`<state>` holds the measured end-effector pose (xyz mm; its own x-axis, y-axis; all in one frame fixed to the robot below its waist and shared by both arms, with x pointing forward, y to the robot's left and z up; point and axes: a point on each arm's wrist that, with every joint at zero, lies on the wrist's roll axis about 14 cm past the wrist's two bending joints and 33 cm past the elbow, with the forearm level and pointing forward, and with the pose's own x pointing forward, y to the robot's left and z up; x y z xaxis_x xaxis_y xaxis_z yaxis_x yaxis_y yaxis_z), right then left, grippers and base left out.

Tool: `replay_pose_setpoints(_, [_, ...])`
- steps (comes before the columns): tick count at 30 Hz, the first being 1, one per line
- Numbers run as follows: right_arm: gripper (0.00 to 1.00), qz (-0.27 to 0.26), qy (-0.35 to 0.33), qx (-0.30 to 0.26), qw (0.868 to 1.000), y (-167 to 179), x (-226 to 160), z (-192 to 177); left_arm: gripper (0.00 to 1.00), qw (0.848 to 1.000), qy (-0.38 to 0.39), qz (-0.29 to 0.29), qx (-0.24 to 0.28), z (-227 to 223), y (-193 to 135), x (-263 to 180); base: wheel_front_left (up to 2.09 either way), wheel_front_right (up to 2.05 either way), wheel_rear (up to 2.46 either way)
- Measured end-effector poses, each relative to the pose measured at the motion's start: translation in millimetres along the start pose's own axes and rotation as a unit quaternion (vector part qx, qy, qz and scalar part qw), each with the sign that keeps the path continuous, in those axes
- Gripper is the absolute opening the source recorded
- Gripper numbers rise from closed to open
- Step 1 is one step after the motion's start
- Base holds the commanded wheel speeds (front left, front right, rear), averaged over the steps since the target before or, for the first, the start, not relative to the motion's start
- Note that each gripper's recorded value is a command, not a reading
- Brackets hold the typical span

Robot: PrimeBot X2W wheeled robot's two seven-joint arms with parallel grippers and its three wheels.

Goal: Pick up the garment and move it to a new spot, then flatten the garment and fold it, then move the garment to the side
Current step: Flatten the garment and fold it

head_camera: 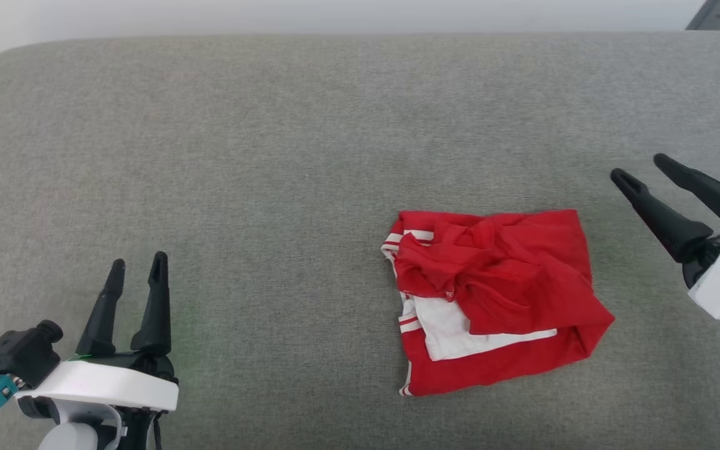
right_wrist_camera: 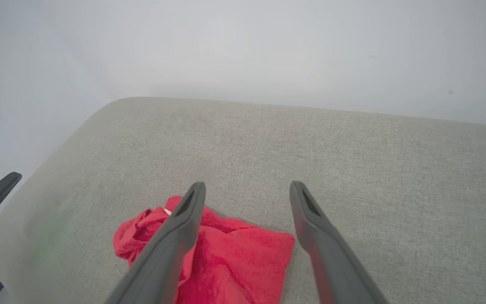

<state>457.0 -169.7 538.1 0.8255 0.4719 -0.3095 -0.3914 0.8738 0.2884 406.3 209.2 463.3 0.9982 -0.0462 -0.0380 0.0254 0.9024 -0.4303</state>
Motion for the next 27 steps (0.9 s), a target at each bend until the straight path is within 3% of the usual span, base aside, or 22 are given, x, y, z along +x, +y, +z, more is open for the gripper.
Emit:
replay_pose_setpoints(7, [1.0, -0.061, -0.074, -0.02, 0.995, -30.6, -22.6, -5.8, 1.0, 1.0, -0.003, -0.016, 0.014, 4.0, -6.5, 3.7, 0.0, 0.0, 0.0])
replay_pose_setpoints(16, [1.0, -0.126, -0.143, -0.078, 0.979, -61.0, -51.8, -22.1, 1.0, 0.998, -0.011, -0.028, 0.047, 13.8, -9.9, -0.5, 0.0, 0.0, 0.0])
replay_pose_setpoints(27, [1.0, -0.174, -0.163, -0.09, 0.967, -74.7, -79.6, -47.2, 1.0, 0.995, -0.015, -0.028, 0.091, 21.3, -6.3, -13.3, 0.0, 0.0, 0.0])
